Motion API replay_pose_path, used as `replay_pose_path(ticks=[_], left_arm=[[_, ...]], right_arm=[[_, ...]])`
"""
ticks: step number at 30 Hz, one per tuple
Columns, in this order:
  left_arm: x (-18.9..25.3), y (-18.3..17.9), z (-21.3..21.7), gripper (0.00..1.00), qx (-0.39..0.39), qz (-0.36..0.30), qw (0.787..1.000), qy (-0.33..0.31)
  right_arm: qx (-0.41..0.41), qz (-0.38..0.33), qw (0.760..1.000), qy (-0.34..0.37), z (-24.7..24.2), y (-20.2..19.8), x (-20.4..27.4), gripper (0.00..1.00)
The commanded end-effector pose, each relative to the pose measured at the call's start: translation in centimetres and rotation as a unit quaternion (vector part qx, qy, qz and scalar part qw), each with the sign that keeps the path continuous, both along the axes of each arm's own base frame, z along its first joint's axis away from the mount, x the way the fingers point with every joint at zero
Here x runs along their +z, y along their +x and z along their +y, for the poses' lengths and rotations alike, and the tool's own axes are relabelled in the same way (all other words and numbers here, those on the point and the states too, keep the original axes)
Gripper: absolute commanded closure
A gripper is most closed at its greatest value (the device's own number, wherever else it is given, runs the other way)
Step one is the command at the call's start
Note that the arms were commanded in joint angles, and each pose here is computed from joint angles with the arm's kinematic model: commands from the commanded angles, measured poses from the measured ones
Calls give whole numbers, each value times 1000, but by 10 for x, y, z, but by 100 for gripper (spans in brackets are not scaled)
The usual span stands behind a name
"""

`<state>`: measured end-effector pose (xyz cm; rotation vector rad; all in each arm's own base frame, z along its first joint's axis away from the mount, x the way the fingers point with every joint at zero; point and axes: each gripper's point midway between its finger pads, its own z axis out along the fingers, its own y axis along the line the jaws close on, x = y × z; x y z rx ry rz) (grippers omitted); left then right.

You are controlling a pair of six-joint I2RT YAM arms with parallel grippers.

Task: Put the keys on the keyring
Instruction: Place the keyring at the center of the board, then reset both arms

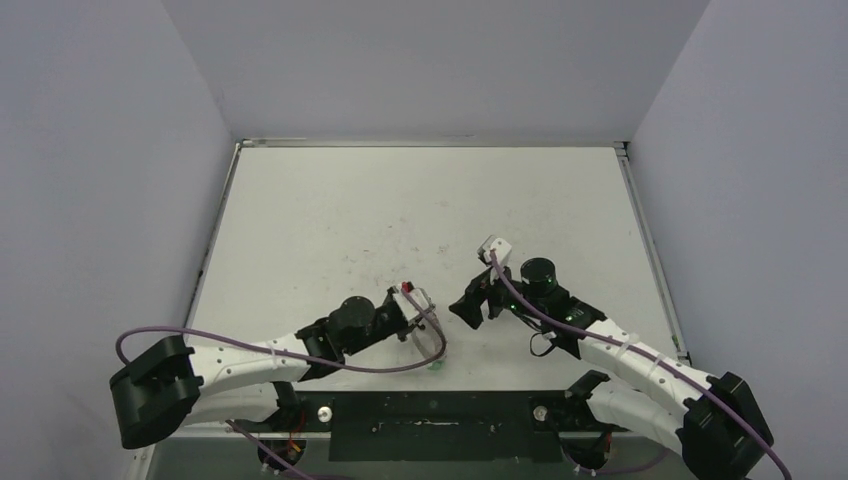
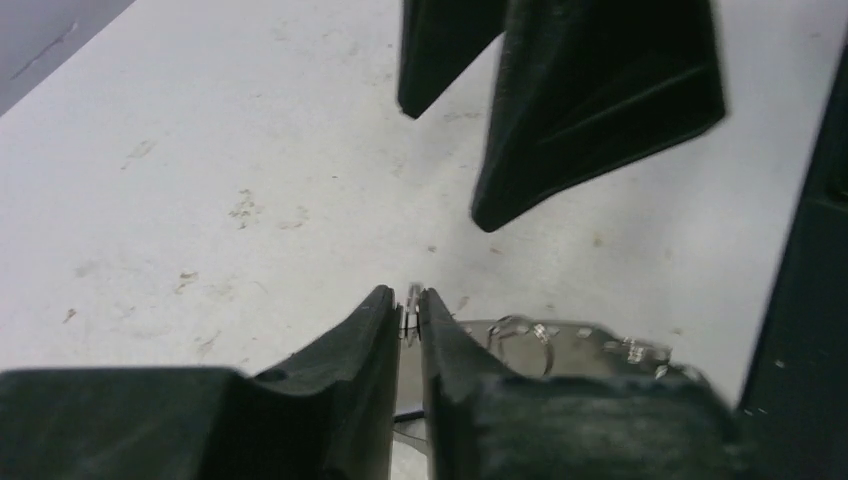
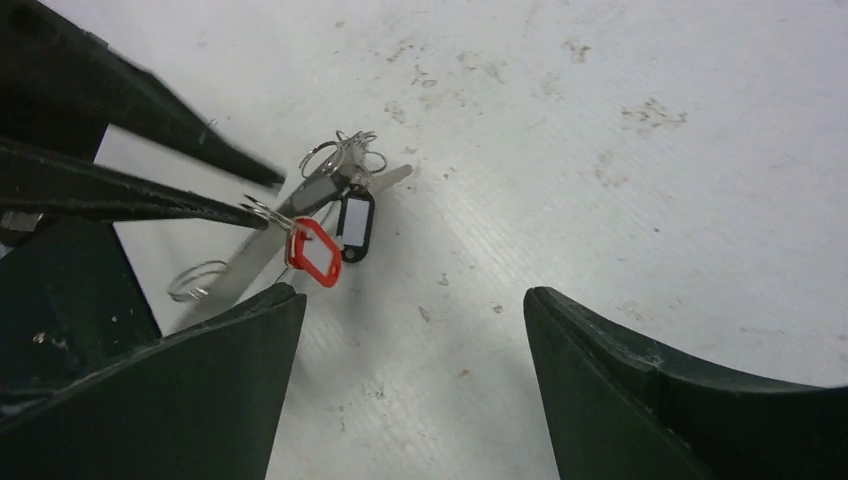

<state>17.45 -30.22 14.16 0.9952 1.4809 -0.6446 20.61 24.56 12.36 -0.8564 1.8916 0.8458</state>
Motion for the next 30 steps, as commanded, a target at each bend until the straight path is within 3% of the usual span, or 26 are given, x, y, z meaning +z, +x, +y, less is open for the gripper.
replay_pose_path(ticks=[1,3,8,10,16,21,25,30], left_arm=[[44,50,-11,73,71,-4,996,-63],[45,68,-10,51,85,18,994,-70],[41,110,20,24,165,66,980,-88],[35,129,51,5,230,100,962,-110],[17,154,177,3,422,141,884,-143],[7,136,264,3,549,100,827,-69],[-18,124,295,3,594,76,801,-4],[-51,136,305,3,609,56,790,33]], right_arm=[[-93,-21,995,3,-25,24,11,15],[-125,-23,992,0,-37,32,11,9],[-214,-25,977,-8,-75,56,8,0],[-249,-18,968,-8,-91,67,5,0],[-389,2,920,-35,-160,97,-10,0],[-481,-28,874,-60,-208,112,-7,0],[-525,-68,843,-95,-235,121,-4,0],[-553,-101,818,-122,-252,131,-37,0]])
